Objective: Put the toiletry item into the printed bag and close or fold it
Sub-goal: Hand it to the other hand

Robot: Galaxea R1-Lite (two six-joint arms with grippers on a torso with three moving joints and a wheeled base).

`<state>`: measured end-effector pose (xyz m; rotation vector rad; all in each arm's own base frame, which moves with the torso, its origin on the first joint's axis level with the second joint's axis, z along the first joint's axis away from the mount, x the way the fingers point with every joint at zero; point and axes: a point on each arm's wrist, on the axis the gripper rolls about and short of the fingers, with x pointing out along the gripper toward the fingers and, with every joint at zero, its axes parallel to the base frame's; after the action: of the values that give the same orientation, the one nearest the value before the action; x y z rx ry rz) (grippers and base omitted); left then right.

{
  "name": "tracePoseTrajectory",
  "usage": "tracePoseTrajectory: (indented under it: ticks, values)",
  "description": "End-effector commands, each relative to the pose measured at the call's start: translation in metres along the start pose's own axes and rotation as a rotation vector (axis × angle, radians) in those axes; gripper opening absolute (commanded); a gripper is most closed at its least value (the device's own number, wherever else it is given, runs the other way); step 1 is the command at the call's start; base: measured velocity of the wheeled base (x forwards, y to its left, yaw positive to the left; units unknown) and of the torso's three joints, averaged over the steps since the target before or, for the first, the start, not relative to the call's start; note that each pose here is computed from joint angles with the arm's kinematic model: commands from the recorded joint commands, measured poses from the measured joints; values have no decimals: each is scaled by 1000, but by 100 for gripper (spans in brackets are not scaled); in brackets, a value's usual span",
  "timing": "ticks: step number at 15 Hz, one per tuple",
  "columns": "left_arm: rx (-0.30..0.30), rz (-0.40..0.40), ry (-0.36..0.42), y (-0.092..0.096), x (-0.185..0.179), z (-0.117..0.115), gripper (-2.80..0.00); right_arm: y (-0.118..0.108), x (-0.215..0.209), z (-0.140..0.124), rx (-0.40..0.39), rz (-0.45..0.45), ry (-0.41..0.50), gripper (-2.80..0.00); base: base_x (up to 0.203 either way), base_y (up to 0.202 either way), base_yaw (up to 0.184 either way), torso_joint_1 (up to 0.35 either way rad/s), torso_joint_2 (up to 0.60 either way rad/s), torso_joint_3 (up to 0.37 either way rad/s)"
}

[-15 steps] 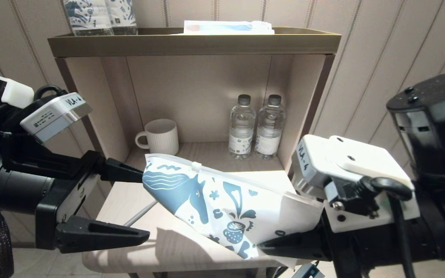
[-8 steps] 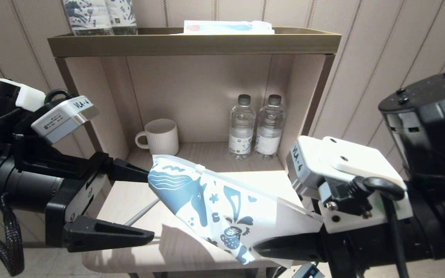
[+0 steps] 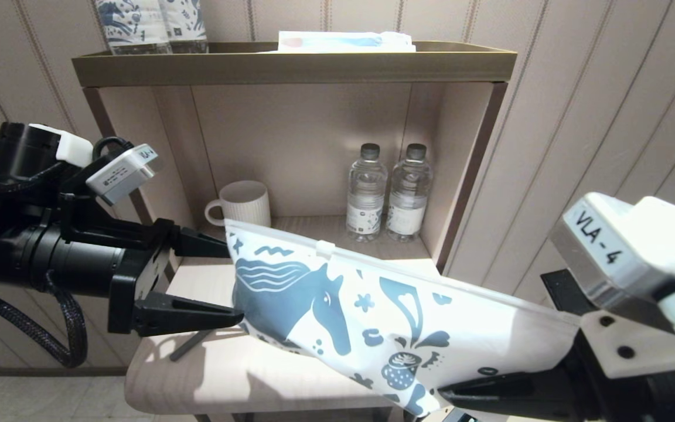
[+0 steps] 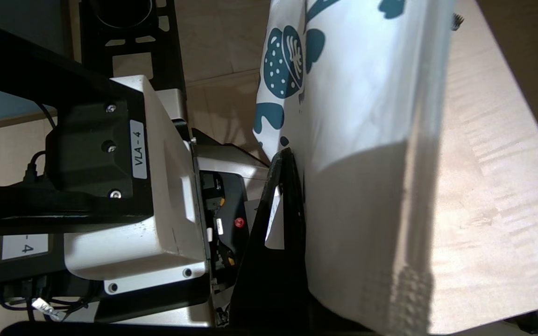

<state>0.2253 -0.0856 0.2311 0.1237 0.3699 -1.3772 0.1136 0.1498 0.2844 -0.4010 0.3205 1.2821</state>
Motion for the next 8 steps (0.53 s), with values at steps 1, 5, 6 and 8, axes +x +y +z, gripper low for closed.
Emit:
tracePoseTrajectory:
  ticks: [1,5,6,8]
  values:
    - [-16,-9,4,5,2,-3,0,3,-3,-3,2,7,-3,-280,0,0,0,0,0,0]
    - [-5,-53,-25,0,0,-1,0,-4,19,-6,26,43,42,-280,0,0,0,0,0,0]
    - [2,-58,-33,-3,-2,0,0,-7,25,-7,32,50,55,-280,0,0,0,0,0,0]
    - [14,-68,-44,-9,-5,0,0,-12,36,-6,30,50,46,-280,0,0,0,0,0,0]
